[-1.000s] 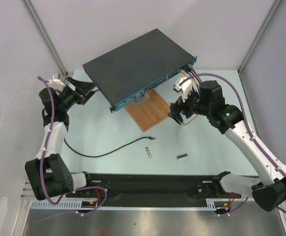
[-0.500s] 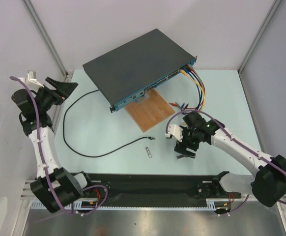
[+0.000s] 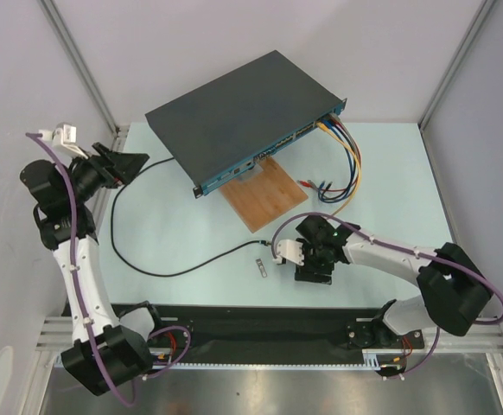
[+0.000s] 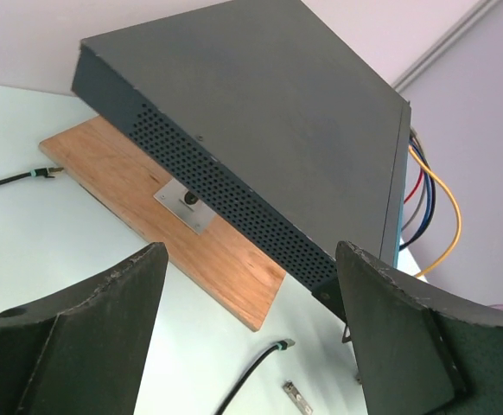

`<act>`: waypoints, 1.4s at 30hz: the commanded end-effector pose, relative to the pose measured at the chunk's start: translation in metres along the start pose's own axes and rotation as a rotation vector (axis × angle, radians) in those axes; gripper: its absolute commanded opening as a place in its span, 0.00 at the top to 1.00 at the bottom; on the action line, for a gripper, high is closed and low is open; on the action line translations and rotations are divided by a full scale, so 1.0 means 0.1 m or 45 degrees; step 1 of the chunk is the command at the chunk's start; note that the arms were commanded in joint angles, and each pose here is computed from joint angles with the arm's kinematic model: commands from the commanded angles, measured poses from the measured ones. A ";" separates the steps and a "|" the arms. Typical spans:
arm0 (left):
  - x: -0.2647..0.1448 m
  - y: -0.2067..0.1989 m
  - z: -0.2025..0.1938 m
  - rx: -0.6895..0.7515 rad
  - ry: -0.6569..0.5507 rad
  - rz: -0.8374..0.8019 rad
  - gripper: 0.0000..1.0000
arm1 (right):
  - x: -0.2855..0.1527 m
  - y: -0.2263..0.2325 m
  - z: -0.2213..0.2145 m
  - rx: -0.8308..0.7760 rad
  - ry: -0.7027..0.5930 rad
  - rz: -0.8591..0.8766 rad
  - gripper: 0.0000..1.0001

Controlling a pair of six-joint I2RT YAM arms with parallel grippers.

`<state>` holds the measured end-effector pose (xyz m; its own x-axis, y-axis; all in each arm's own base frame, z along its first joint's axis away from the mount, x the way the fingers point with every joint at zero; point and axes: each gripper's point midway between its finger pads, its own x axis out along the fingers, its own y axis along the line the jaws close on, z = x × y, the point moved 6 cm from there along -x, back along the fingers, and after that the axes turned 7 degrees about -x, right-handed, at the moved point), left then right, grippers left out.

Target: Insert the plug into the switch port

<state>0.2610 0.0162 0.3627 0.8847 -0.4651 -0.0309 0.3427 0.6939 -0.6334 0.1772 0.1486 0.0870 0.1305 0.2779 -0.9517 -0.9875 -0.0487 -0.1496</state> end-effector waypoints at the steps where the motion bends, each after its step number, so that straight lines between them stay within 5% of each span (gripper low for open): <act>1: -0.05 -0.28 0.10 0.182 -0.019 -0.074 0.16 | 0.11 -0.07 0.11 -0.056 -0.013 -0.062 0.29; 6: -0.04 -0.34 0.11 0.234 -0.017 -0.081 0.17 | 0.23 -0.01 0.15 -0.068 -0.004 -0.039 0.41; 14: 0.02 -0.62 0.12 0.425 0.007 -0.142 0.18 | 0.17 -0.07 0.12 0.055 -0.019 -0.034 1.00; 17: 0.10 -0.81 0.09 0.546 0.032 -0.204 0.18 | -0.07 -0.26 0.14 0.232 -0.114 -0.082 1.00; 28: 0.40 -1.65 -0.59 0.854 0.195 -0.562 0.16 | -2.12 -1.16 0.72 1.025 -1.124 -0.246 1.00; 33: 0.59 -1.88 -1.05 0.906 0.357 -0.578 0.15 | -2.69 -1.33 0.92 1.304 -1.480 -0.232 1.00; 42: 0.88 -2.32 -1.57 0.921 0.448 -0.562 0.17 | -2.85 -1.38 1.18 1.459 -1.698 -0.118 1.00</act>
<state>0.2033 -0.2683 0.3603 0.4271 -0.8614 -0.2748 0.8894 0.4550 -0.0439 0.2667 0.1811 0.3876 0.6004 0.7915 -0.1141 -0.6175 0.5495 0.5628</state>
